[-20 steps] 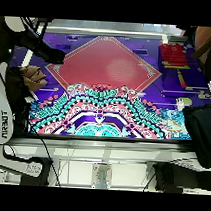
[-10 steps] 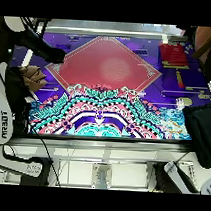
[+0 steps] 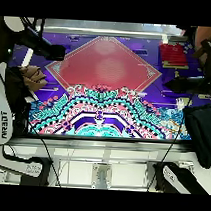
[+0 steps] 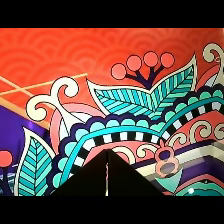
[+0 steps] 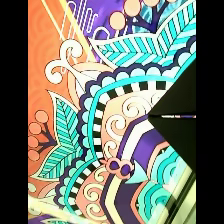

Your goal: Fold the clothes and pants, and hang the long-sleeved shirts on hangers.

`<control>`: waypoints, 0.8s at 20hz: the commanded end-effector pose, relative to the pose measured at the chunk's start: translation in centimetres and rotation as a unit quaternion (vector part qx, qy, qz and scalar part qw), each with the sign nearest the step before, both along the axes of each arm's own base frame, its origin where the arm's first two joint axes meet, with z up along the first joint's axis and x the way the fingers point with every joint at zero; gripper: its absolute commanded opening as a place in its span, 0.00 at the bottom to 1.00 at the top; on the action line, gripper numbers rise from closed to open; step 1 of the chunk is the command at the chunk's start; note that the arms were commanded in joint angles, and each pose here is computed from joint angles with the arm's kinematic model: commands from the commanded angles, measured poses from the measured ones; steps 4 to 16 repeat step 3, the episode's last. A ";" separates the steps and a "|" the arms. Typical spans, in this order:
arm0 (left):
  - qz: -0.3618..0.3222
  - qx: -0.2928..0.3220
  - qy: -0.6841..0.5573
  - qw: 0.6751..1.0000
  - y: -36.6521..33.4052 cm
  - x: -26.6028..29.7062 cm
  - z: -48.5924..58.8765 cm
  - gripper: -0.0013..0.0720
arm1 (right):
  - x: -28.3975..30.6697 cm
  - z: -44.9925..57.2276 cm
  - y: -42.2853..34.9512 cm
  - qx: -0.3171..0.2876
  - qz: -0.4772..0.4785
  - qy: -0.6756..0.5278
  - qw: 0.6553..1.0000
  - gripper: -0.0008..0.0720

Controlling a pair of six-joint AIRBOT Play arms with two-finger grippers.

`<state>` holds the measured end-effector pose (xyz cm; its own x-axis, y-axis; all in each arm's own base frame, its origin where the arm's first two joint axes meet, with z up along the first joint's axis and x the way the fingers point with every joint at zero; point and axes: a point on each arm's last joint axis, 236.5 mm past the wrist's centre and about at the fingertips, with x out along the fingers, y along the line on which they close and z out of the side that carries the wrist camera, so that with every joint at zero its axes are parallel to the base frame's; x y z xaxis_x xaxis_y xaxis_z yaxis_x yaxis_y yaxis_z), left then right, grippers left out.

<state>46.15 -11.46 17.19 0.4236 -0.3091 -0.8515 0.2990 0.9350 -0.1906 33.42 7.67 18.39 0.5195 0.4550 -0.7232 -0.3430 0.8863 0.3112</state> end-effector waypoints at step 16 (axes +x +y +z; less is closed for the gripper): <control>0.005 -0.003 -0.001 1.000 0.0 0.1 0.0 0.04 | -0.1 -0.4 0.3 -0.020 0.010 -0.001 1.000 0.08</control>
